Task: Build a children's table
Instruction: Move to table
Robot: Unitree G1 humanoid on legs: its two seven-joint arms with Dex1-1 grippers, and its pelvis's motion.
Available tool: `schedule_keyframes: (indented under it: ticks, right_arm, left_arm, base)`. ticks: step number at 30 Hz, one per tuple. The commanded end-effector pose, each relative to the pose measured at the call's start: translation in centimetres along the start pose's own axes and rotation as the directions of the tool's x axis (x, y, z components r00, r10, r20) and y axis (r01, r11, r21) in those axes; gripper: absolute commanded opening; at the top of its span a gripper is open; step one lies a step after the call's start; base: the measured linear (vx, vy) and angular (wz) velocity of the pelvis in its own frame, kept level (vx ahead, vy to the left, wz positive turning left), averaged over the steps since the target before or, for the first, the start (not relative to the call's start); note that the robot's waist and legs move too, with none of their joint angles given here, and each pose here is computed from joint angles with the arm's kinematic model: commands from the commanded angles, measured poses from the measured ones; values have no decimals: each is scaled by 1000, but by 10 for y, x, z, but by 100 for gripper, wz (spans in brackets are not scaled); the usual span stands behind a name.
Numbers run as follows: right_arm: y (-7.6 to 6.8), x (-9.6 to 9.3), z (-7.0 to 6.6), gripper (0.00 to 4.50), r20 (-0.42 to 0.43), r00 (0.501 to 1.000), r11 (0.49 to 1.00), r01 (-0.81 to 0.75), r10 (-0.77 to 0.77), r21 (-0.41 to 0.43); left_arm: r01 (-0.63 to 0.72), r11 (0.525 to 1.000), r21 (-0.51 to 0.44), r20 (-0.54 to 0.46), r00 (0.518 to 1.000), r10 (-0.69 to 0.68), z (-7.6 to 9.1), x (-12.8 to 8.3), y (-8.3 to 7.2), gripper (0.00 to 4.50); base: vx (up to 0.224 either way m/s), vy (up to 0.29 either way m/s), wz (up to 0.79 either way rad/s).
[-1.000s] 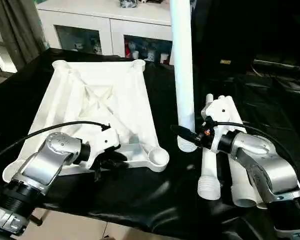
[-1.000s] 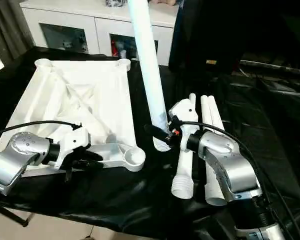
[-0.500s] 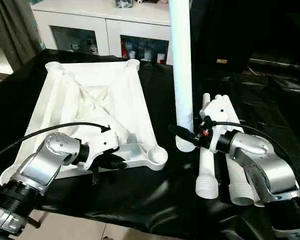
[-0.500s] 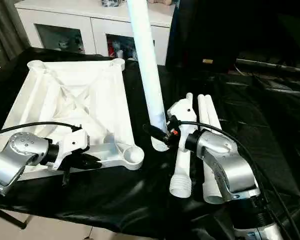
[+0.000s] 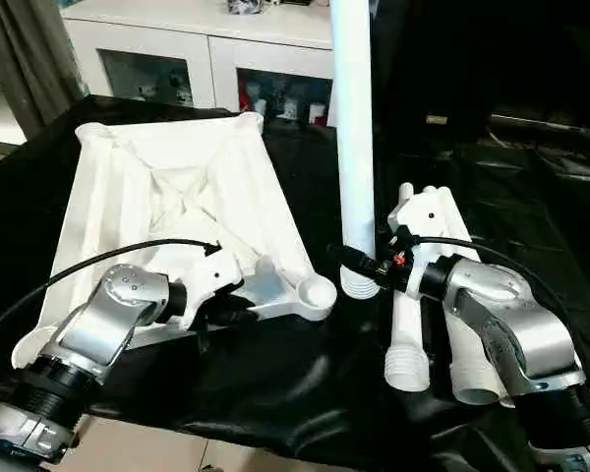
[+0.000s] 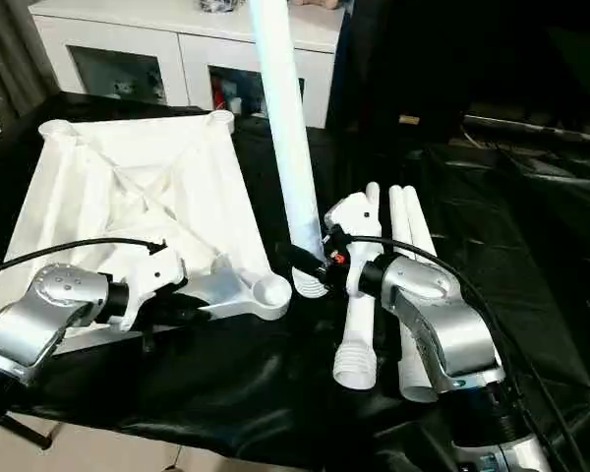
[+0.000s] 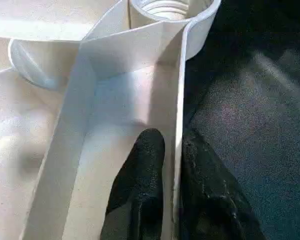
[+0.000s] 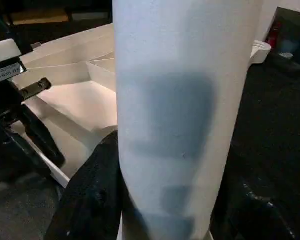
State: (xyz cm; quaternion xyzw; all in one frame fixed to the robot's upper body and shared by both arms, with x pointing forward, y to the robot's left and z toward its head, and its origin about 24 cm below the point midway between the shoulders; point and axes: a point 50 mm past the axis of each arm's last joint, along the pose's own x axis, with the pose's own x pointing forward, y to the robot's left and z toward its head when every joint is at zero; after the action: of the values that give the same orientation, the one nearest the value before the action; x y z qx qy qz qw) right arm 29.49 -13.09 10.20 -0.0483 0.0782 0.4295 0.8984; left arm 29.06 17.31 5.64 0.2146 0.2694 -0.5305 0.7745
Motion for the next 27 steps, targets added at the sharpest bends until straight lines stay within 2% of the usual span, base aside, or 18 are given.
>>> schedule_keyframes:
  ticks: [1,5,7,12,13,17,21,27]
  right_arm:
    - [-3,1,9,190,25,1000,1000,0,1,-11]
    - [-3,1,10,190,26,1000,1000,-1,1,-9]
    - [-3,1,10,190,26,1000,1000,-2,2,-8]
    - [-3,5,12,190,34,999,1000,-3,3,4]
    - [-3,7,13,190,37,999,1000,-4,3,12]
    - [-3,18,17,190,59,998,996,-23,18,81]
    - [-6,32,9,189,12,1000,992,-29,28,121]
    - [-8,43,-2,189,-50,999,988,-11,18,151]
  left_arm:
    - [-58,998,-22,-51,997,57,-9,-7,7,82]
    - [-78,996,-33,-47,996,77,-9,-7,9,82]
    - [-89,995,-41,-42,995,88,-9,-7,11,49]
    - [-60,996,-64,-45,997,57,-10,-7,9,18]
    - [-58,996,-70,-47,997,55,-10,-7,9,5]
    - [-70,994,-86,-46,997,66,-8,-2,11,0]
    - [-65,995,-78,19,998,66,5,8,14,0]
    - [-71,996,-52,57,996,74,15,16,16,0]
  base:
    - [0,0,0]
    - [0,0,0]
    - [0,0,0]
    - [0,0,0]
    - [0,0,0]
    - [0,0,0]
    - [0,0,0]
    - [0,0,0]
